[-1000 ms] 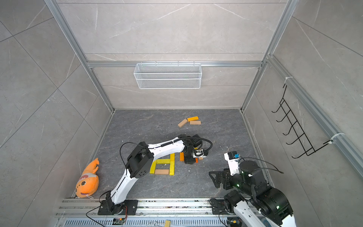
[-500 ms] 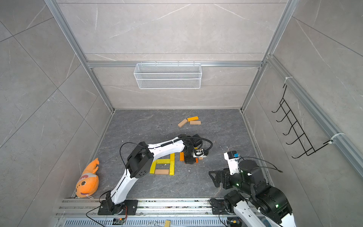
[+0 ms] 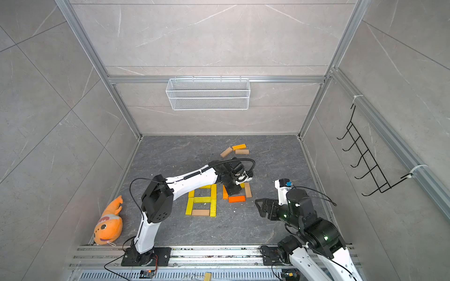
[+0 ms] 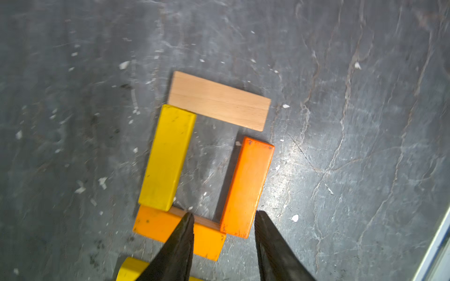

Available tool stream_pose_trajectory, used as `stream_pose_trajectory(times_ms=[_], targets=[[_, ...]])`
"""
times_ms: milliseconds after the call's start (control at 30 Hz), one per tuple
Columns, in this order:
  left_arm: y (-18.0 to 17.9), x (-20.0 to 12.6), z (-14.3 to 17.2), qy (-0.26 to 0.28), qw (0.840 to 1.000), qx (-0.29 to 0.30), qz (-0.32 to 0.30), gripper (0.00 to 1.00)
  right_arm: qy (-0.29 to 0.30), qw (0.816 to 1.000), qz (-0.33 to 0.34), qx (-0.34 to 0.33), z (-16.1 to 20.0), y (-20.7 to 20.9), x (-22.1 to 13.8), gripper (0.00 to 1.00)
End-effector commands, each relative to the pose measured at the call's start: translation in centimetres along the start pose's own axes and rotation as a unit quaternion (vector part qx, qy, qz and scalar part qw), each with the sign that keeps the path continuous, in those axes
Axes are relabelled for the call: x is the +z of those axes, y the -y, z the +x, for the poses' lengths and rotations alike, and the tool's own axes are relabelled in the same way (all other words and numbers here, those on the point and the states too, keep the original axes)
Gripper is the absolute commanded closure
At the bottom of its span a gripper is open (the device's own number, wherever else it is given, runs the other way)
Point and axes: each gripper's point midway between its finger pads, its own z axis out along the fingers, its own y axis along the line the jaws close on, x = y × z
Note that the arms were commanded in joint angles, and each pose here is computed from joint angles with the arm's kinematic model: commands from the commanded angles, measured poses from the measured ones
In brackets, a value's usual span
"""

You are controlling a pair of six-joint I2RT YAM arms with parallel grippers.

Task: Assemble the number 8 with building blocks
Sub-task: Assemble the building block at the center of the board, then adjust the building block at the center of the board.

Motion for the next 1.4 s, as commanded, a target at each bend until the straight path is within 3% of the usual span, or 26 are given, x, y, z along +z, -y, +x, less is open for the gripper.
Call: stream_pose_trajectory(times_ms=[0,233,533,933,1367], targets=[[-1.1,-2.2,-0.8,0.039,0.994,-0.103,-0.011,0.55,0.019,1.000,0.000,0.015,-1.3,-0.2,1.8,0.13],[-2.3,-1.9,0.7,0.054,0.971,-0.231,-0.013,0.54,-0.005,1.000,0.023,0.018,-1.4,1.0,6.4,0.14],[-4.0,-2.6,2.7,0.073,0.911,-0.404,-0.039,0.44,-0.038,0.998,0.019,0.044,-1.2,3.1,11.6,0.16],[-3.8,-0.7,5.0,0.035,0.882,-0.469,-0.039,0.43,-0.072,0.994,0.001,0.084,-0.4,5.7,15.9,0.16],[-3.5,1.5,5.6,0.017,0.870,-0.492,-0.027,0.41,-0.102,0.990,0.000,0.096,0.6,7.3,19.3,0.17]])
